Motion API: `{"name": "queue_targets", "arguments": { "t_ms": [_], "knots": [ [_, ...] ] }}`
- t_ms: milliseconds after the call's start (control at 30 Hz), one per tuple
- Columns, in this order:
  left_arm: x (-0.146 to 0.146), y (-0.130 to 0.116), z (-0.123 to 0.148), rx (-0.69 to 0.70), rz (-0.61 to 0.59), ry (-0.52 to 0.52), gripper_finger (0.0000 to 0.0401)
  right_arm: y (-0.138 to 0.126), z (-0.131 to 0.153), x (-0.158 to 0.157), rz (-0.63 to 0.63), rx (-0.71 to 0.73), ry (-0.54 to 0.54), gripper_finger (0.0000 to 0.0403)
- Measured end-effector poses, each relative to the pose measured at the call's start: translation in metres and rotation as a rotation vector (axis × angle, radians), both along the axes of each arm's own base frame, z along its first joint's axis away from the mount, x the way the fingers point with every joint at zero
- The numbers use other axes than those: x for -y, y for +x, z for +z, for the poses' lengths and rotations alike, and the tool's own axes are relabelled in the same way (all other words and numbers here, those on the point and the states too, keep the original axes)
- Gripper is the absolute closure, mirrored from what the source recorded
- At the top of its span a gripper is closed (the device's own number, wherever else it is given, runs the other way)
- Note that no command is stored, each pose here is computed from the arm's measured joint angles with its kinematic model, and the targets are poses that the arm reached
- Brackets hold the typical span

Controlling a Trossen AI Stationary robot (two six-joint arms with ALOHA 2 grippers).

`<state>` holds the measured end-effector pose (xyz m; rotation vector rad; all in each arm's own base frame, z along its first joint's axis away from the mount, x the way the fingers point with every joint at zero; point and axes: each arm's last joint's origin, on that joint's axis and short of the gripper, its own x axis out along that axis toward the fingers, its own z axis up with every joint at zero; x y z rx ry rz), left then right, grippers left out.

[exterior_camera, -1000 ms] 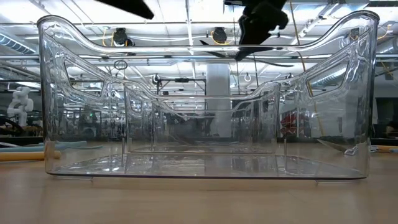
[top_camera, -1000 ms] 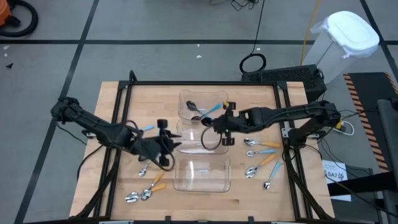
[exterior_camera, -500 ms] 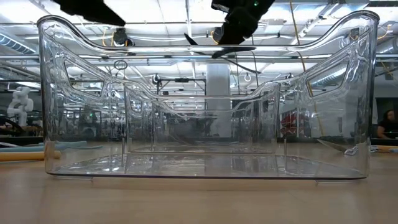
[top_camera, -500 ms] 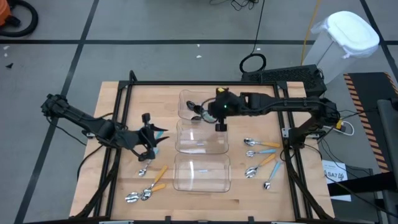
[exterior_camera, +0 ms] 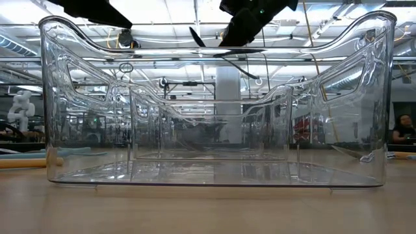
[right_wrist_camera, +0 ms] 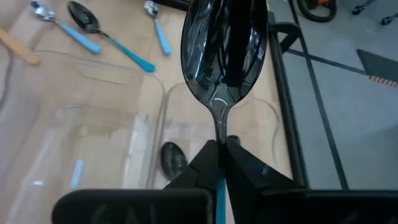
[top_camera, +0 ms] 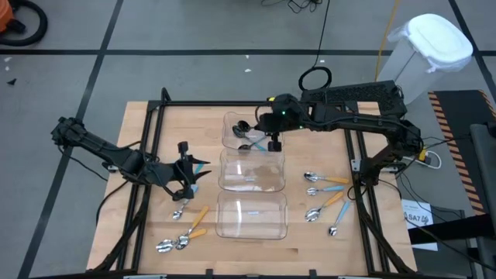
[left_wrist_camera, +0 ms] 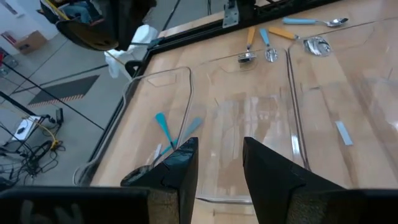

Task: Sort silverware by color (type)
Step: Put the dark blue spoon into the top transparent bin

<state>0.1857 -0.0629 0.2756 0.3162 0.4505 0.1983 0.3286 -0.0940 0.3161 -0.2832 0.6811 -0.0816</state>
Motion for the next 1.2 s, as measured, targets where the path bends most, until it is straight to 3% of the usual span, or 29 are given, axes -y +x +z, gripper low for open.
{"name": "queue_targets", "arguments": {
  "t_ms": [433,1200],
  "knots": [
    [0.0,0.0,0.0,-0.002,-0.003,0.007,0.0274,-0.003,-0.008,0.031,-0.04,-0.008,0.014,0.0392],
    [-0.003,0.001,0.0,-0.004,0.01,0.011,0.0274,0.026,-0.082,0.063,-0.029,-0.167,0.094,0.0388]
  ]
}}
